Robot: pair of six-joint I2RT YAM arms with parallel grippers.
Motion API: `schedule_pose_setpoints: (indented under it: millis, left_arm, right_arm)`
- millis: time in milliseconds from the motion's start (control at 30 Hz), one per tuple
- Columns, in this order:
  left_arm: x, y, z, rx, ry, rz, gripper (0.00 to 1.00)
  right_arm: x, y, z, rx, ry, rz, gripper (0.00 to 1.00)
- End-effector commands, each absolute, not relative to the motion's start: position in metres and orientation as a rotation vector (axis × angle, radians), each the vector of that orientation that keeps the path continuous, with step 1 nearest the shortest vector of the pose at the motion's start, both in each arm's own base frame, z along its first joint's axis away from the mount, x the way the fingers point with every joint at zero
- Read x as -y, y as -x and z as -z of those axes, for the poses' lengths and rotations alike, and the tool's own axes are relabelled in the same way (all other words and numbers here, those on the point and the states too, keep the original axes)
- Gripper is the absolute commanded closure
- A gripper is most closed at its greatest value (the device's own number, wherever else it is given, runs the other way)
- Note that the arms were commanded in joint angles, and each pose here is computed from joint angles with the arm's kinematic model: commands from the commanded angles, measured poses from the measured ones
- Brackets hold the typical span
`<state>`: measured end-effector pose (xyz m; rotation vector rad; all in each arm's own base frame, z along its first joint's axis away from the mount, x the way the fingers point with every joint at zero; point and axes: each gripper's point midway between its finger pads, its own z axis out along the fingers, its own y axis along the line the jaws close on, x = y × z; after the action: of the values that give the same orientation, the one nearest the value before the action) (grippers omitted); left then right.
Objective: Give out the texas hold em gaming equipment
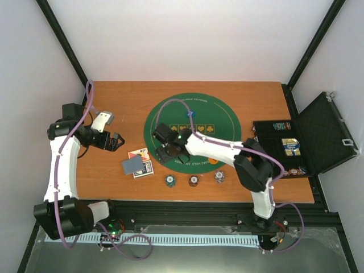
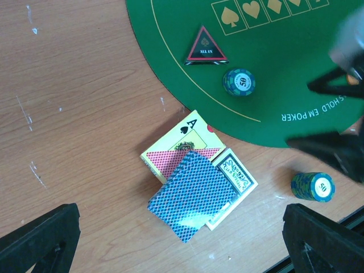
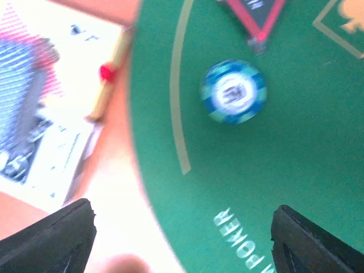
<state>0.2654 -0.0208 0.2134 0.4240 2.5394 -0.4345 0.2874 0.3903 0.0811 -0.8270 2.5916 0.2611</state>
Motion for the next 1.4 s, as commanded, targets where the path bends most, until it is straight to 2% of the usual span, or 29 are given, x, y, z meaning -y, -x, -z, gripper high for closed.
schedule_pose_setpoints:
  millis: [0,200,433,900,1300,1367]
  left_arm:
    - [0.022,-0.268,-0.223,-2.510,-0.406,0.443,0.00]
    - [0.021,-0.268,-0.227,-2.505,-0.403,0.438,0.00]
    - [0.021,-0.265,-0.231,-2.500,-0.408,0.420,0.00]
    - [0.021,-0.264,-0.235,-2.493,-0.411,0.414,0.00]
    - [0.020,-0.263,-0.235,-2.494,-0.413,0.406,0.00]
    - [0.020,-0.264,-0.236,-2.492,-0.415,0.404,0.00]
  right_arm:
    - [-0.392,-0.237,-0.087,-2.565,0.872,-0.296,0.15]
    - [-0.388,-0.194,-0.067,-2.593,0.900,-0.278,0.13]
    - [-0.387,-0.187,-0.049,-2.618,0.920,-0.237,0.16]
    - [-0.386,-0.177,-0.038,-2.640,0.924,-0.244,0.38]
    - [-0.381,-0.175,-0.030,-2.654,0.934,-0.215,0.45]
    - [-0.381,-0.176,-0.031,-2.650,0.930,-0.215,0.52]
